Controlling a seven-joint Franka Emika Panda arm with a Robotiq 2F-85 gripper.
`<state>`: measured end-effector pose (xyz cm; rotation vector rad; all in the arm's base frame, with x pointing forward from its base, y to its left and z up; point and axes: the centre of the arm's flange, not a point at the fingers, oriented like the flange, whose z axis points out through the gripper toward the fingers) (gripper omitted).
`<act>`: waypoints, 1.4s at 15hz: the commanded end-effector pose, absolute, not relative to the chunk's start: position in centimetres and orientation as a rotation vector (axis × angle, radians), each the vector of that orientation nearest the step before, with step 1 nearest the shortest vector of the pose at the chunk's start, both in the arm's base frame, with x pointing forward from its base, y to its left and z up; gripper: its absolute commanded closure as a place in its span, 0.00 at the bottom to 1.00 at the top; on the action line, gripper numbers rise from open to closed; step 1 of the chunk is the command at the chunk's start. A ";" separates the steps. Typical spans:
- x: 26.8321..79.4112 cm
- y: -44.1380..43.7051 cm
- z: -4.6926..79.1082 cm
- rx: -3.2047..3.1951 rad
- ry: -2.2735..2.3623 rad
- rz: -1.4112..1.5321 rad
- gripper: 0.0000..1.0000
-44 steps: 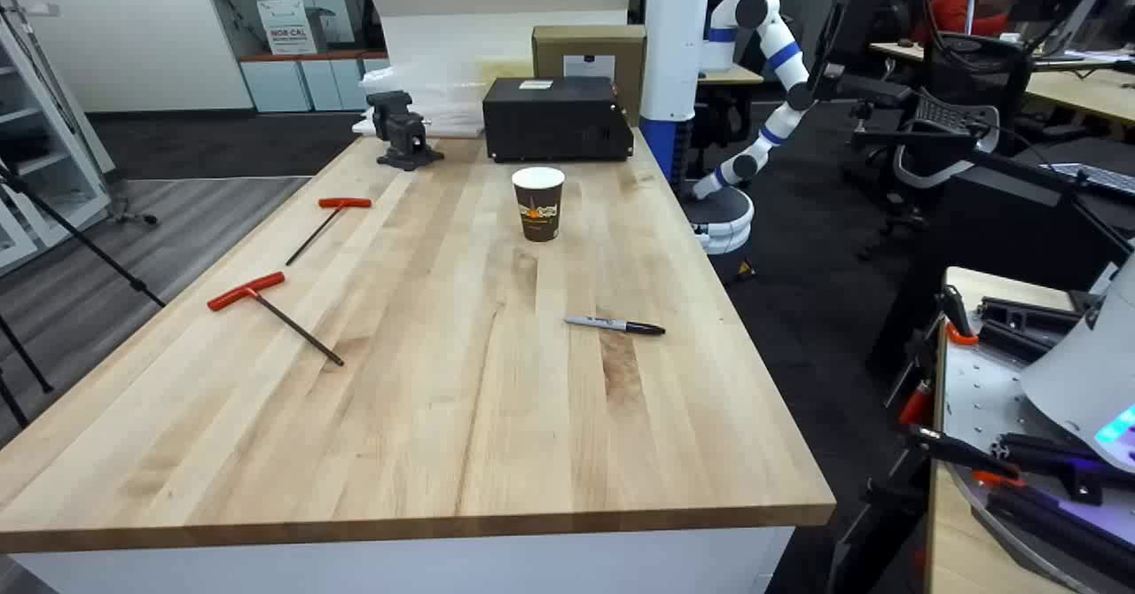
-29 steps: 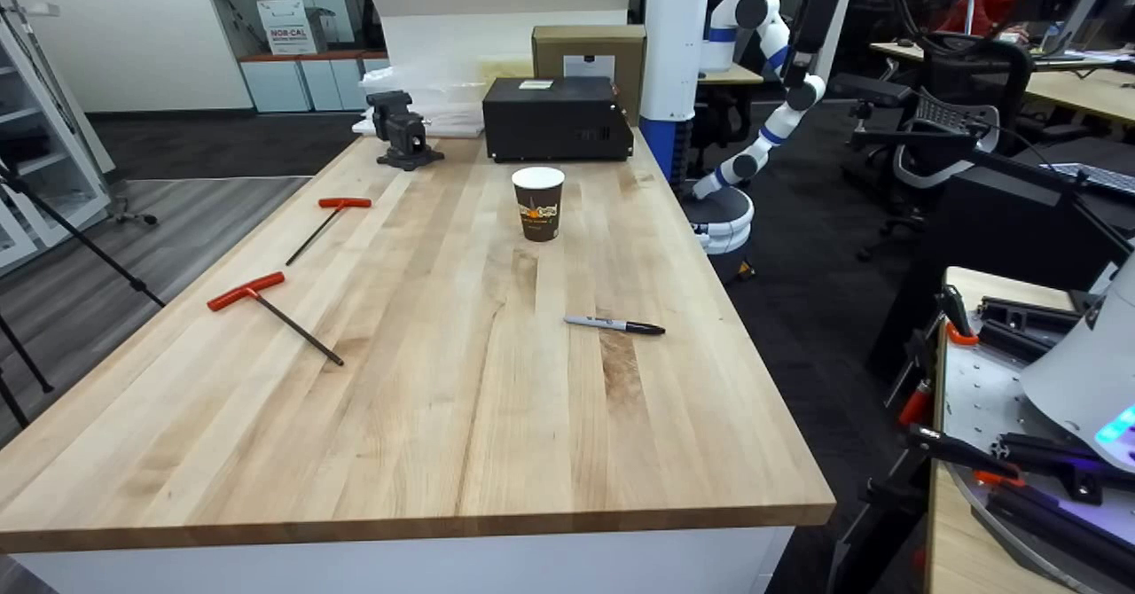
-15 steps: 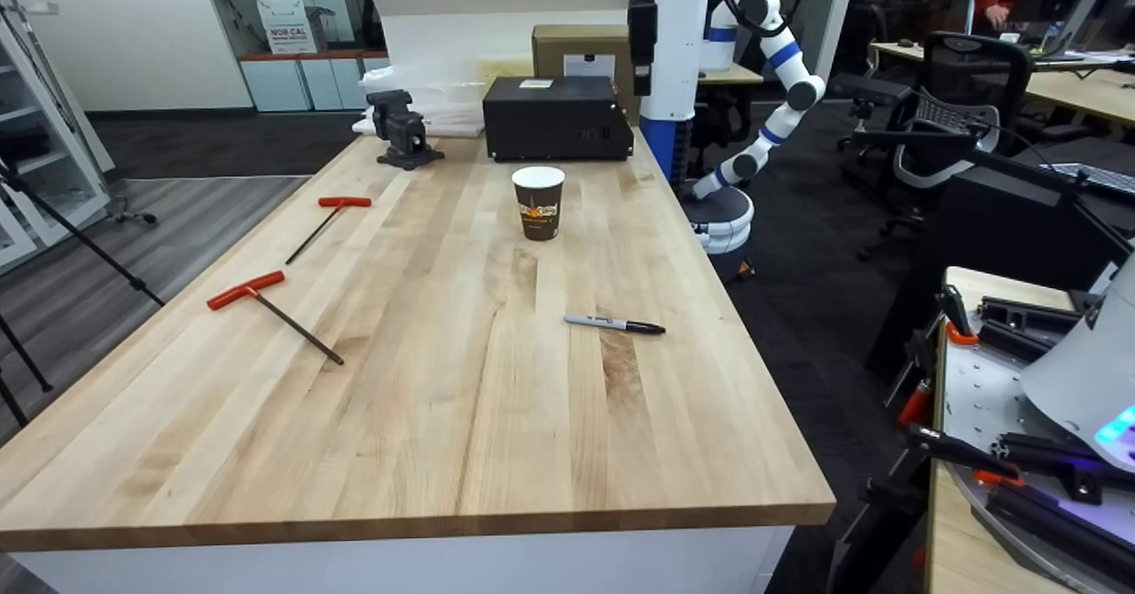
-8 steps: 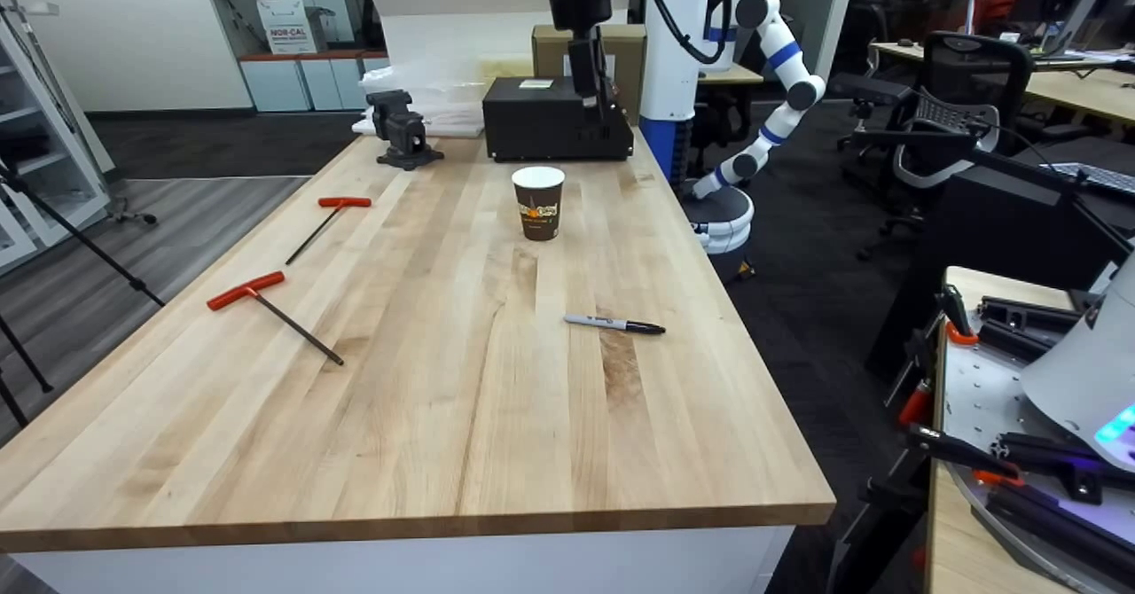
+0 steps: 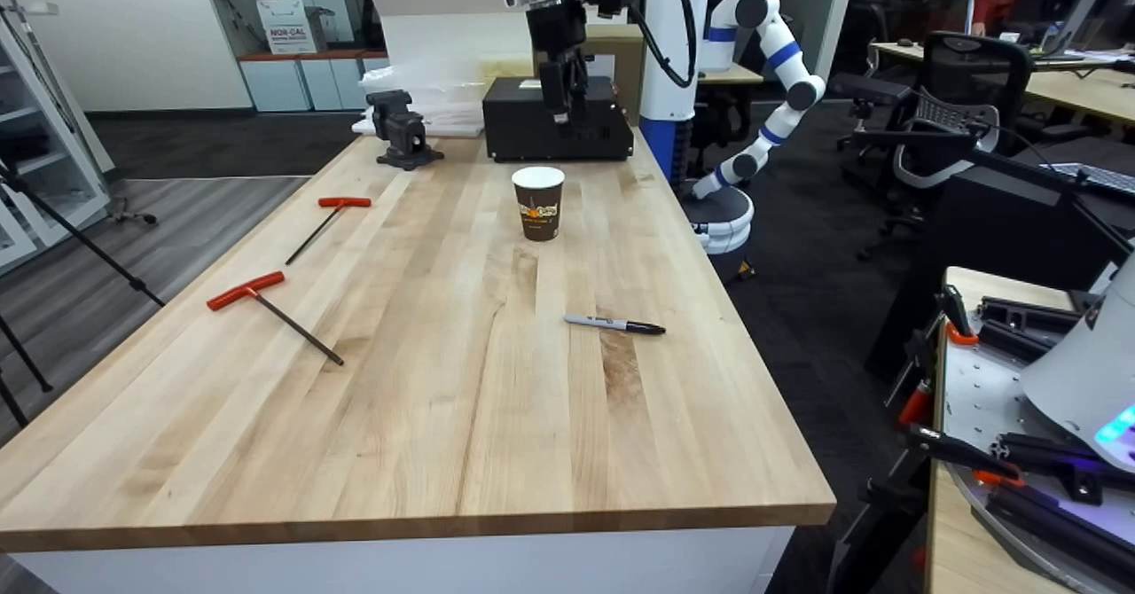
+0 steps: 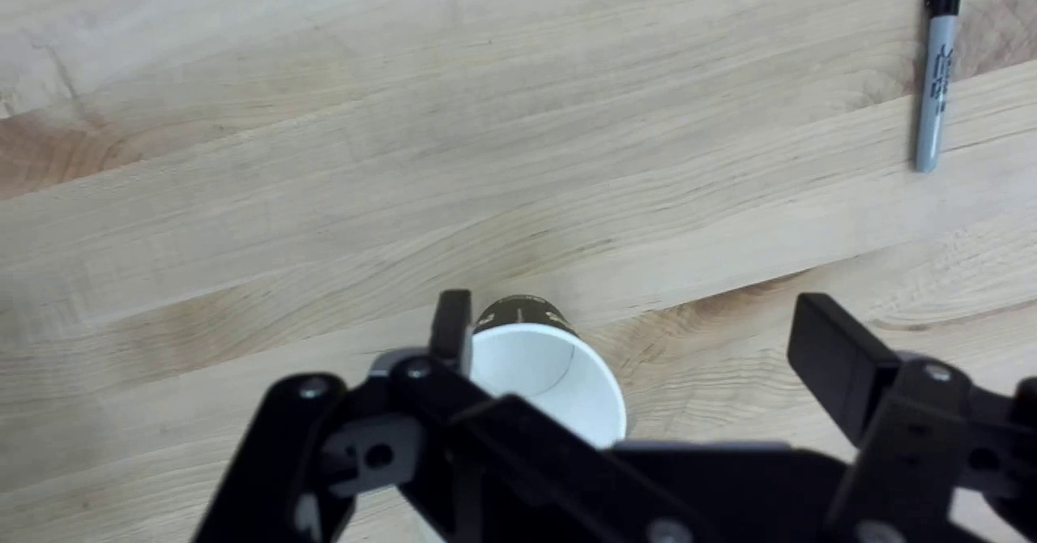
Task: Move the cup to the left side of the black sharpie and put the sharpie in it
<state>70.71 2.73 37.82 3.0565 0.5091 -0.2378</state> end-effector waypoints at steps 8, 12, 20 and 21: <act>72.7 2.0 36.3 3.030 0.250 0.083 0.00; 73.7 2.0 33.0 3.030 0.193 0.029 0.00; 75.0 0.6 28.9 3.021 0.100 0.021 0.00; 75.2 0.4 28.7 3.019 0.093 0.019 0.00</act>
